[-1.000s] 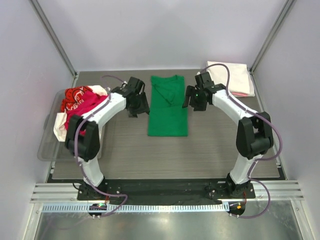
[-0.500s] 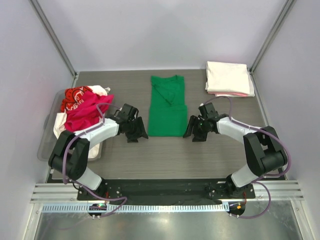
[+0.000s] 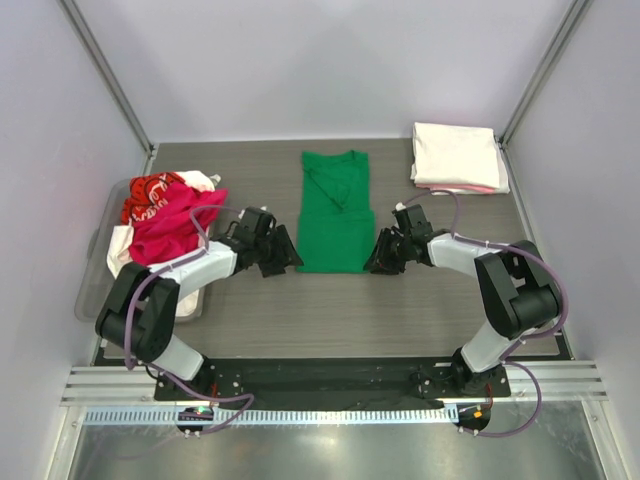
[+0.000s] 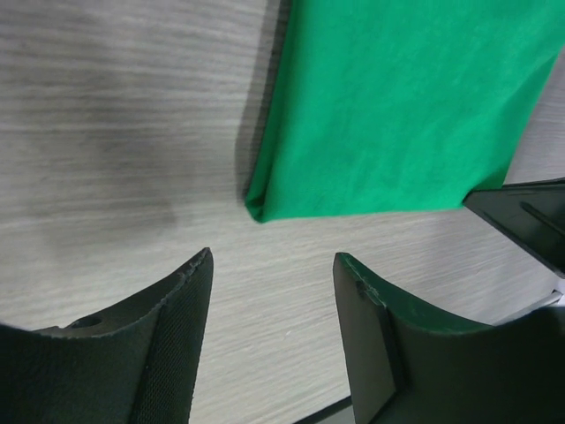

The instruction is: Fold and stack the t-shirts

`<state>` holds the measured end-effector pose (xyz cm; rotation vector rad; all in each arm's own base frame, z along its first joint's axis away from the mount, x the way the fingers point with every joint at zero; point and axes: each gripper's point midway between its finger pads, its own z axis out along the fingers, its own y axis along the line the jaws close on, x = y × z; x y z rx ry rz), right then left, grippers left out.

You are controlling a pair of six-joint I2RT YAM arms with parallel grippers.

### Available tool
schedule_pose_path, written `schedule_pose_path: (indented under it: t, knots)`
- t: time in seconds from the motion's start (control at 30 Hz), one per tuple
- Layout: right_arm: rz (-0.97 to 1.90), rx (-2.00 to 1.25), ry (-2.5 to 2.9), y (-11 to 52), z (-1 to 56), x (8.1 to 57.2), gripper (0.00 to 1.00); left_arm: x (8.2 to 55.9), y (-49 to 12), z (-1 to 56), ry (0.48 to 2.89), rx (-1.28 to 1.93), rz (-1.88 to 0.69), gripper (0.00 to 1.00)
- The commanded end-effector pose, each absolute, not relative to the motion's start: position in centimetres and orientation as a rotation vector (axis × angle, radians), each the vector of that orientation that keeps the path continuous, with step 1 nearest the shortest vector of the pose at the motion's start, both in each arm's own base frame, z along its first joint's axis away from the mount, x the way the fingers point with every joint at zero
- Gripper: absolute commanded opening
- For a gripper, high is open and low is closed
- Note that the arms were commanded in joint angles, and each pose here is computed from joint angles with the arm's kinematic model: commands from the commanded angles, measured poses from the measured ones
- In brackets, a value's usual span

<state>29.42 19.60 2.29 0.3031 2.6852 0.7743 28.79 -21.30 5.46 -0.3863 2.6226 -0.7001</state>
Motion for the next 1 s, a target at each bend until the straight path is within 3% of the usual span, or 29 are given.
schedule_pose_path:
  t: [0.0, 0.27, 0.6, 0.7, 0.83, 0.93, 0.97]
  knots:
    - [0.696, 0.307, 2.691, 18.6, 1.1, 29.7, 0.32, 29.8, -22.4, 5.5, 2.574, -0.381, -0.771, 0.57]
    - [0.699, 0.288, 2.704, 18.5, 1.0, 29.2, 0.20, 29.9, -22.5, 4.5, 2.566, -0.401, -0.787, 0.54]
    - [0.705, 0.272, 2.713, 18.6, 0.7, 29.0, 0.18, 29.7, -23.4, 2.1, 2.597, -0.424, -0.789, 0.49]
    - [0.706, 0.274, 2.712, 18.6, 0.8, 29.0, 0.11, 29.2, -23.2, 1.1, 2.621, -0.437, -0.769, 0.38]
    - [0.703, 0.277, 2.712, 18.5, 0.7, 29.0, 0.01, 29.1, -23.3, 1.0, 2.612, -0.442, -0.774, 0.14]
    - [0.709, 0.283, 2.710, 18.5, 0.9, 29.0, 0.01, 29.1, -23.4, 1.5, 2.594, -0.441, -0.776, 0.00]
    - [0.712, 0.281, 2.704, 18.6, 1.1, 29.1, 0.01, 29.0, -23.4, 1.6, 2.593, -0.443, -0.779, 0.00]
